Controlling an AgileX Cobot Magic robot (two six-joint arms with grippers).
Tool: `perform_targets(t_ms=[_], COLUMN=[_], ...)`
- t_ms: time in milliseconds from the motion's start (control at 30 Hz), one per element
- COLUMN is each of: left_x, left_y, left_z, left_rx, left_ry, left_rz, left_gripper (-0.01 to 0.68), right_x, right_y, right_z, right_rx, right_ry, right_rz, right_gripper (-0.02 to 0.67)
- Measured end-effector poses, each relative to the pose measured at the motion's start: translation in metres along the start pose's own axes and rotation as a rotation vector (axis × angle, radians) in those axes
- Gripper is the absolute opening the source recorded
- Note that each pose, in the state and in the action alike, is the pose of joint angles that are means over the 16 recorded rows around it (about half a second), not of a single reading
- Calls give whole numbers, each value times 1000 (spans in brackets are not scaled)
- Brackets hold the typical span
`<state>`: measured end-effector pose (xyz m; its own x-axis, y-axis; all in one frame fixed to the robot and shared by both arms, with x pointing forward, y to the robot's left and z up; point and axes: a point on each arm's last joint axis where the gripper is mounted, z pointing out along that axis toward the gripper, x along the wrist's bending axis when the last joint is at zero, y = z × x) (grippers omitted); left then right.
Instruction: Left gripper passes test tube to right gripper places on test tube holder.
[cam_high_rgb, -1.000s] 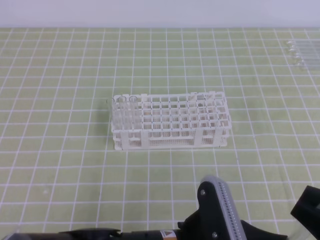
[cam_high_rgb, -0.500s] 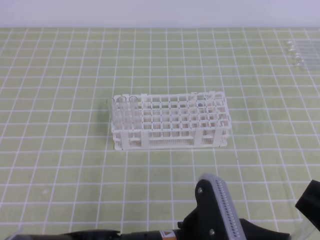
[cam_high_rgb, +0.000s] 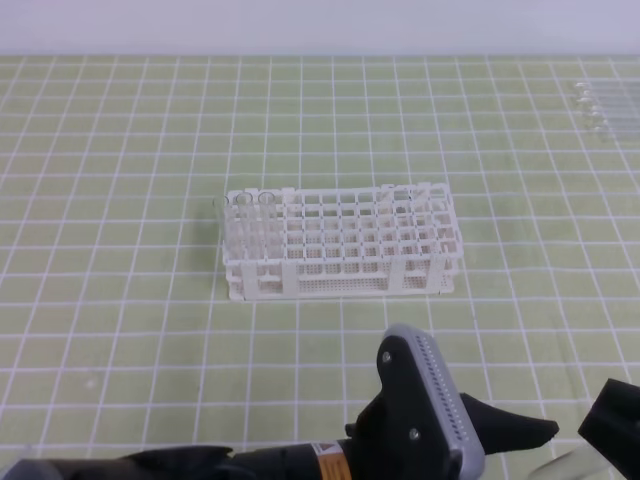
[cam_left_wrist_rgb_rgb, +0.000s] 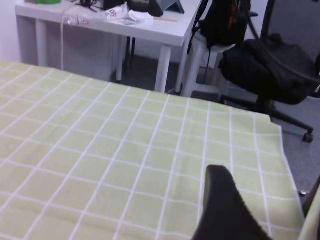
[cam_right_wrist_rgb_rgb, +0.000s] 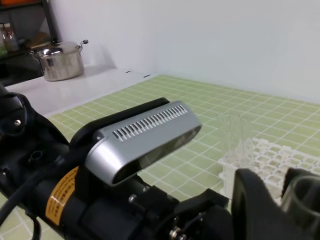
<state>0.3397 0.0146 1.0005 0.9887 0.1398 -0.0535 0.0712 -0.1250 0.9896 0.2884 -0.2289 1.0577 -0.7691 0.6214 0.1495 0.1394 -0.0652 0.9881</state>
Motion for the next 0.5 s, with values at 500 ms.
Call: perform_targets(t_ms=[500], left_x=[4], left_y=[19], left_z=[-35], left_rx=[205], left_ry=[150], left_rz=[53], left_gripper=[325], right_x=[-7], right_y=[2], right_z=[0], right_rx=[-18], right_ry=[-81], right_rz=[-50], right_gripper=[102])
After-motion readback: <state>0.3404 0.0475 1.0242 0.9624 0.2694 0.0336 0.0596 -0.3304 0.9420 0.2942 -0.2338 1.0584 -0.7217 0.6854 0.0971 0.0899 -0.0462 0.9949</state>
